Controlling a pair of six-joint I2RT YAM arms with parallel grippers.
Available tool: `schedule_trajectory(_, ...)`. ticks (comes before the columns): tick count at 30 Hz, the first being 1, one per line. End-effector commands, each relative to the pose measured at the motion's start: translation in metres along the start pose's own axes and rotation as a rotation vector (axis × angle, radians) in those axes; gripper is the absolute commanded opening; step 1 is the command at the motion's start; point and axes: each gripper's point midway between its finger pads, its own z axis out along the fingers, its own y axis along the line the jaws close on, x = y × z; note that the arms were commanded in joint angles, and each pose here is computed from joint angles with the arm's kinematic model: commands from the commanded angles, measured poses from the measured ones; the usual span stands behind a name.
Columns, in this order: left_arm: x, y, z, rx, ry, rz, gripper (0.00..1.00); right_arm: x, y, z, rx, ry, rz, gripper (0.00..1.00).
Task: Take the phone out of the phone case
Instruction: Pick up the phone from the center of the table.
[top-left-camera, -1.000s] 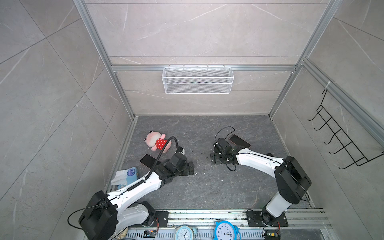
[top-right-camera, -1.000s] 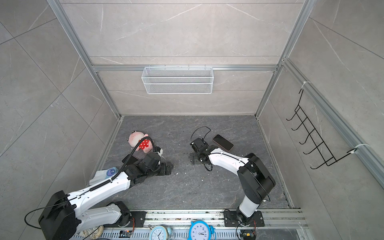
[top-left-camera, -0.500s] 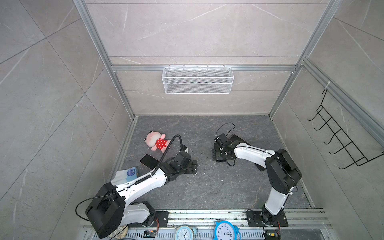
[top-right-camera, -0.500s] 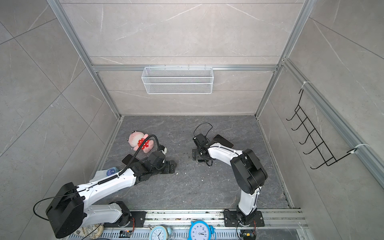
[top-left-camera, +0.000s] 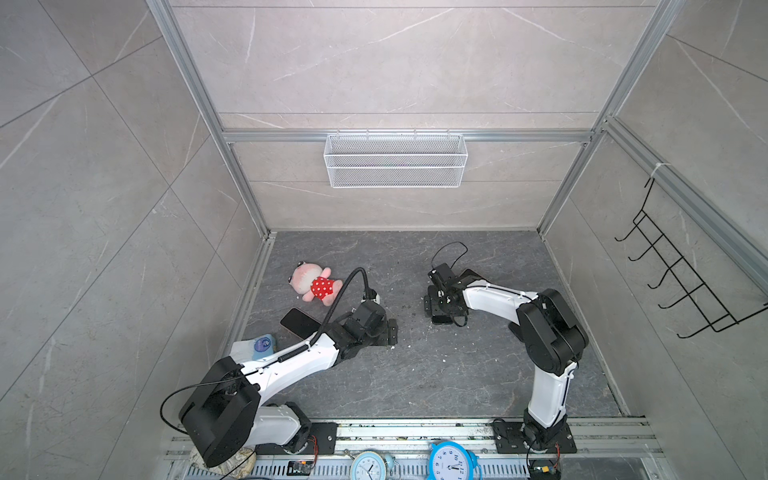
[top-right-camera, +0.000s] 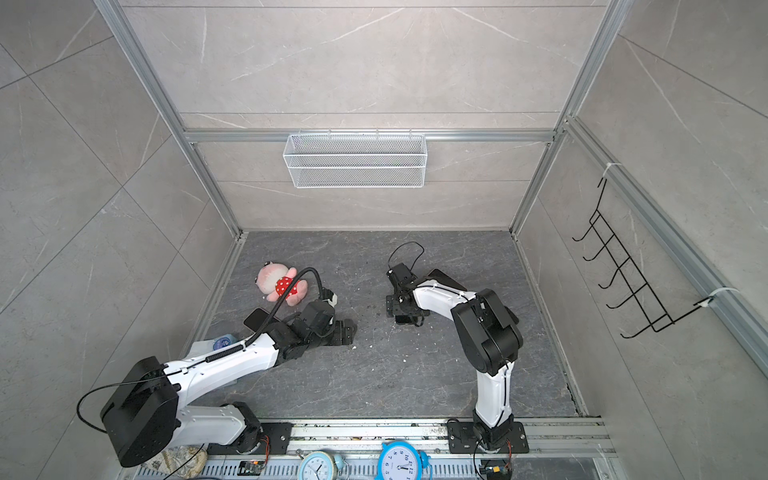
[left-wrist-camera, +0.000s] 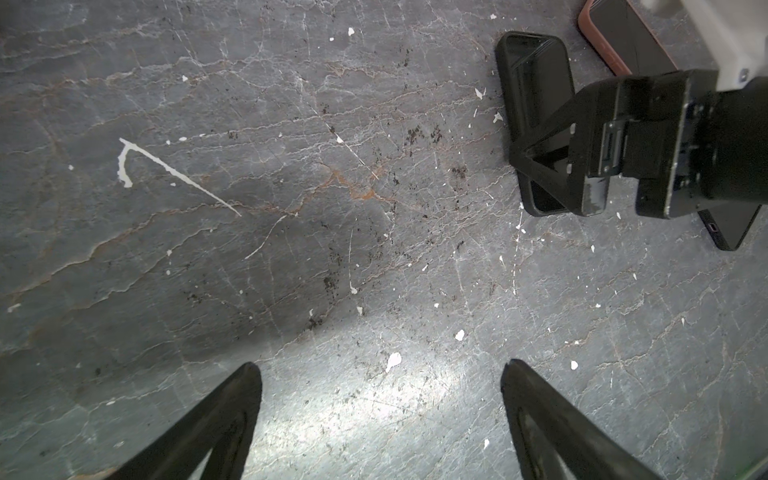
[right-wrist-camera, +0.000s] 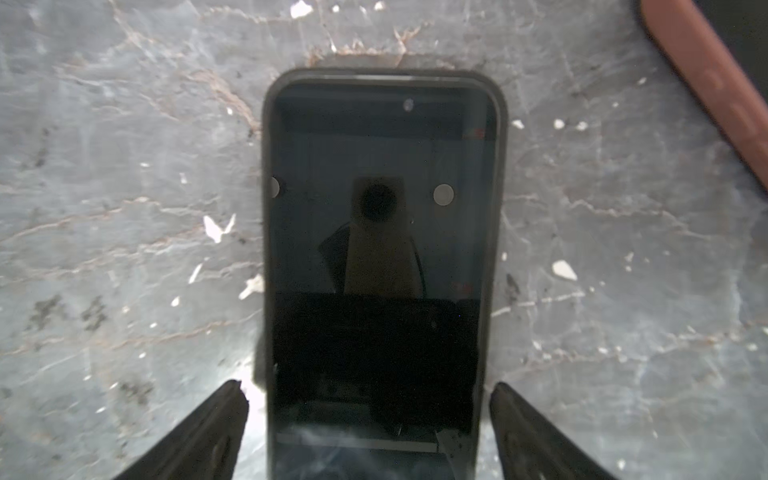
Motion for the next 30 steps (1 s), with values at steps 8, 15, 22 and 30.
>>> schedule_trajectory(8,-0.025,-0.025,0.003,0.065,-0.051,-0.035,0.91,0.009,-0.003,0.008,0.021,0.053,-0.04,0.8)
schedule_trajectory(15,-0.032,-0.04,0.013,0.118,-0.054,-0.067,0.9,0.014,-0.002,0.005,0.0,0.052,-0.04,0.69)
schedule_trajectory(22,-0.034,-0.052,0.026,0.184,-0.061,-0.122,0.89,0.012,0.003,-0.009,-0.056,0.005,-0.051,0.57)
schedule_trajectory(30,-0.034,-0.063,0.042,0.274,-0.062,-0.218,0.87,0.008,0.021,-0.04,-0.207,-0.088,-0.076,0.49)
